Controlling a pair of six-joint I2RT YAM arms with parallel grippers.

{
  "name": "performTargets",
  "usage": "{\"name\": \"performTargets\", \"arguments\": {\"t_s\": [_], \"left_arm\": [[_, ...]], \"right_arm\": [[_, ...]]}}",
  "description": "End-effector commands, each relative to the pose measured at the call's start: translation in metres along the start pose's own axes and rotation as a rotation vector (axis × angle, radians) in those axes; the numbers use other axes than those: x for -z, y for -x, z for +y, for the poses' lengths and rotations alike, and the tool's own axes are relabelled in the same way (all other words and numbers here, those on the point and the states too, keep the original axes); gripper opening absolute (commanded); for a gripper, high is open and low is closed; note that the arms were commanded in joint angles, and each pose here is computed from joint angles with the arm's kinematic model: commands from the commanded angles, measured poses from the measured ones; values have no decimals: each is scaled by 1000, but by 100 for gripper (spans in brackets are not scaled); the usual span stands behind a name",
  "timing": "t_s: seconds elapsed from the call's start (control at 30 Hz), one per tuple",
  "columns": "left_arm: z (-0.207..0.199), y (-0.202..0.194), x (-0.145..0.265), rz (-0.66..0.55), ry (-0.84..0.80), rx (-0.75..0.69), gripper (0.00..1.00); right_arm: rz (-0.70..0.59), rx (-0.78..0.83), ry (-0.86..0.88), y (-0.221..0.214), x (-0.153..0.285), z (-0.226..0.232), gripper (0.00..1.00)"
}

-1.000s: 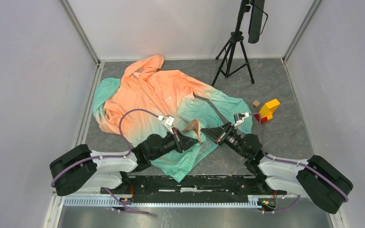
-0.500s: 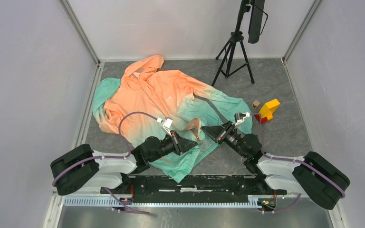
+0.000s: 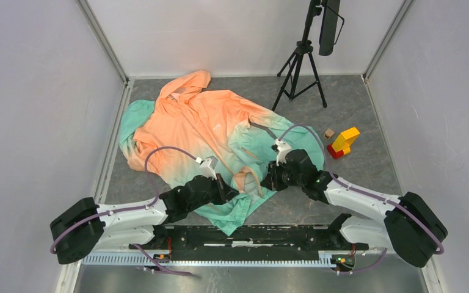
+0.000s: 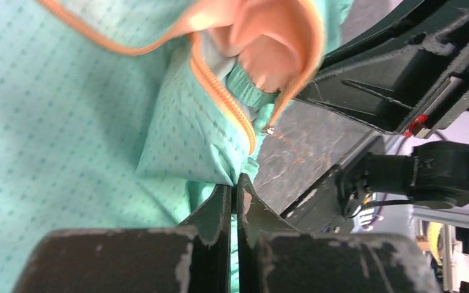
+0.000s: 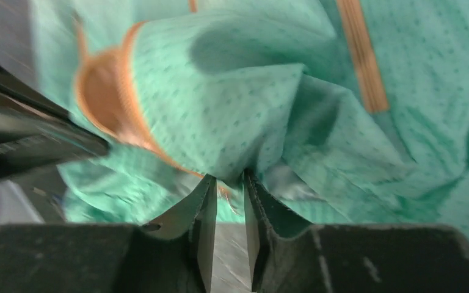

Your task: Zip up the jacket

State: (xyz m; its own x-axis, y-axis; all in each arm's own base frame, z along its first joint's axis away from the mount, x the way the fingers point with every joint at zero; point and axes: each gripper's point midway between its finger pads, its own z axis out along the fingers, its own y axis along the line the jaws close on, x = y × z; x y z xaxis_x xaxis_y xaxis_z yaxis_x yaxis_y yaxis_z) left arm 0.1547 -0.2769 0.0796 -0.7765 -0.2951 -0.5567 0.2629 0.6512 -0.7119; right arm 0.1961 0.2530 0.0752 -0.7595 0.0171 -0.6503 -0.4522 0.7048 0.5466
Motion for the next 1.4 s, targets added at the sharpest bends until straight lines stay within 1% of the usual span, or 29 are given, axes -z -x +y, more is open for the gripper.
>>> {"name": "performTargets", "arguments": {"t_s": [0.0, 0.1, 0.2, 0.3, 0.4, 0.5, 0.6, 0.67, 0.97, 1.17, 1.23, 1.27, 1.37], "left_arm": [[13, -3, 1, 18, 70, -35, 2], [12, -3, -1, 20, 69, -43, 2], [9, -3, -2, 20, 56, -46, 2], [7, -2, -2, 19, 46, -47, 2], [6, -2, -2, 17, 42, -47, 2], [4, -2, -2, 23, 34, -45, 2], [2, -2, 0, 24, 23, -37, 2], [1, -2, 1, 23, 20, -34, 2], [0, 0, 4, 17, 16, -28, 2], [-2, -2, 3, 27, 14, -30, 2], [-2, -1, 2, 27, 12, -30, 2], [-3, -1, 2, 28, 11, -30, 2], [-4, -1, 2, 27, 9, -28, 2]], "right_arm": [[315, 326, -161, -41, 28, -38, 36], [301, 419, -218, -26, 39, -33, 47], [302, 482, -168, -23, 44, -19, 48], [324, 508, -112, -36, 39, -12, 46], [297, 468, -58, -39, 26, -3, 46], [206, 413, -42, -28, 12, 5, 46], [124, 371, -60, -15, 5, 6, 52], [99, 349, -61, -12, 2, 7, 54], [136, 346, -114, -29, -7, -13, 52], [133, 346, -105, -35, -13, -15, 45], [133, 341, -103, -36, -13, -15, 45], [132, 339, -100, -35, -13, -14, 46], [135, 321, -83, -35, -9, -9, 52]]}}
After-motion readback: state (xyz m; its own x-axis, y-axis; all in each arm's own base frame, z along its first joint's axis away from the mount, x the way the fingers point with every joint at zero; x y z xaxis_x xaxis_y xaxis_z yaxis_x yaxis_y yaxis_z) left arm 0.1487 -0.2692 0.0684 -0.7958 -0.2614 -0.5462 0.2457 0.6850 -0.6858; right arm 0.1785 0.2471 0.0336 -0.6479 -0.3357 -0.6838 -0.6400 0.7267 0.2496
